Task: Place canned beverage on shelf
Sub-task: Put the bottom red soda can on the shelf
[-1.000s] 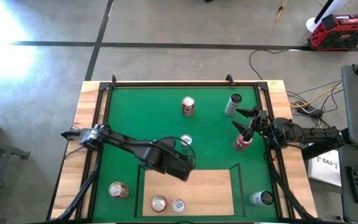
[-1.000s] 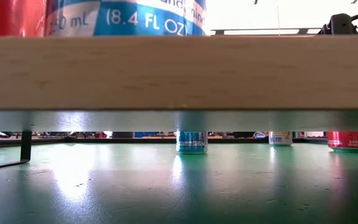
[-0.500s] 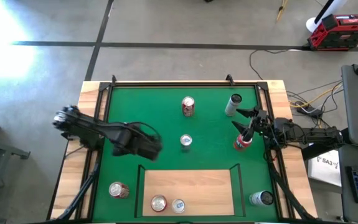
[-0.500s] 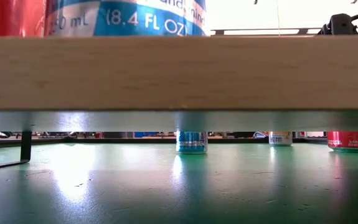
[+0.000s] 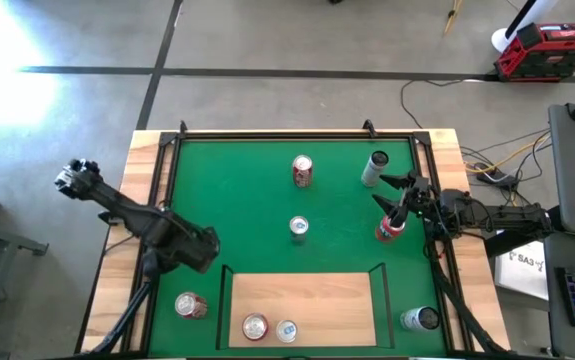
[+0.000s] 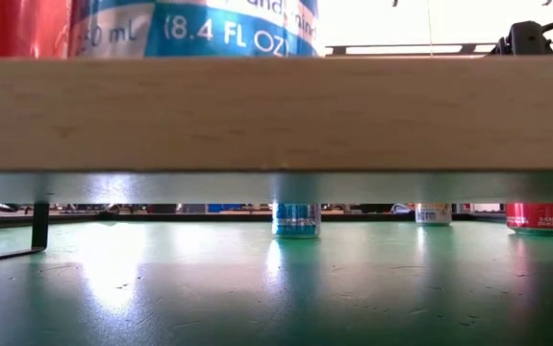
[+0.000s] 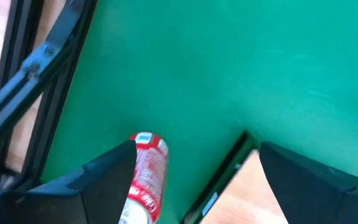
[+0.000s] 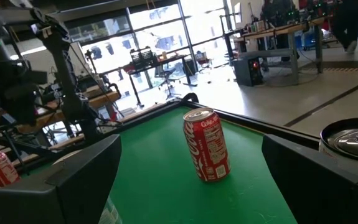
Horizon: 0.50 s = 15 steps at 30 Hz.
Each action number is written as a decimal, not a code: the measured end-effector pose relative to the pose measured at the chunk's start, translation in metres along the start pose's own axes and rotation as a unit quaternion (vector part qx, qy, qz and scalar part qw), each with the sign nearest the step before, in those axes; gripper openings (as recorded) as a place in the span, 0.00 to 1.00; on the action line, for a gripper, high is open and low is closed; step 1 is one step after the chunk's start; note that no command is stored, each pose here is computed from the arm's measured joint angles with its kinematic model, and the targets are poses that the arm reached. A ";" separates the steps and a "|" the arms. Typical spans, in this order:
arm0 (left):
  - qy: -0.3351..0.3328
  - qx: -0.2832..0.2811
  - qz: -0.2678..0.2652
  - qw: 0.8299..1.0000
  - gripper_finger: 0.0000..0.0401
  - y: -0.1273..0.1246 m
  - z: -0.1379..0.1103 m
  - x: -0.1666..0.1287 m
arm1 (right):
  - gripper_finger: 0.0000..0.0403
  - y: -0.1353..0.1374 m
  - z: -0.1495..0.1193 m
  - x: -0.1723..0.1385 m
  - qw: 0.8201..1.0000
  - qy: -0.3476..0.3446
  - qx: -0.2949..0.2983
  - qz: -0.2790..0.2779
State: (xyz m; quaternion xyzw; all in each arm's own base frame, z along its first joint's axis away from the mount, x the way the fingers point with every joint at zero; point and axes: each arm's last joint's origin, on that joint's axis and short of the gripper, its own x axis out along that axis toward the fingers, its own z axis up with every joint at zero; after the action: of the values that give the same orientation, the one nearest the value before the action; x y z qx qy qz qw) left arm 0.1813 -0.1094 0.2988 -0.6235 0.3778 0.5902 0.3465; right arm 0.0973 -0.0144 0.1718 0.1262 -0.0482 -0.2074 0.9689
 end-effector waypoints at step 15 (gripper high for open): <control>0.012 -0.050 0.029 0.998 0.81 0.013 -0.021 0.000 | 0.95 0.000 0.000 0.000 1.000 0.000 0.000 0.000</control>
State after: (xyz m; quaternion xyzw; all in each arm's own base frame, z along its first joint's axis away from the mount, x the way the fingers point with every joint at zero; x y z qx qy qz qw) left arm 0.1802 -0.1339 0.2999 -0.6357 0.3700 0.6108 0.2931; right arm 0.0972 -0.0143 0.1719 0.1262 -0.0483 -0.2072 0.9689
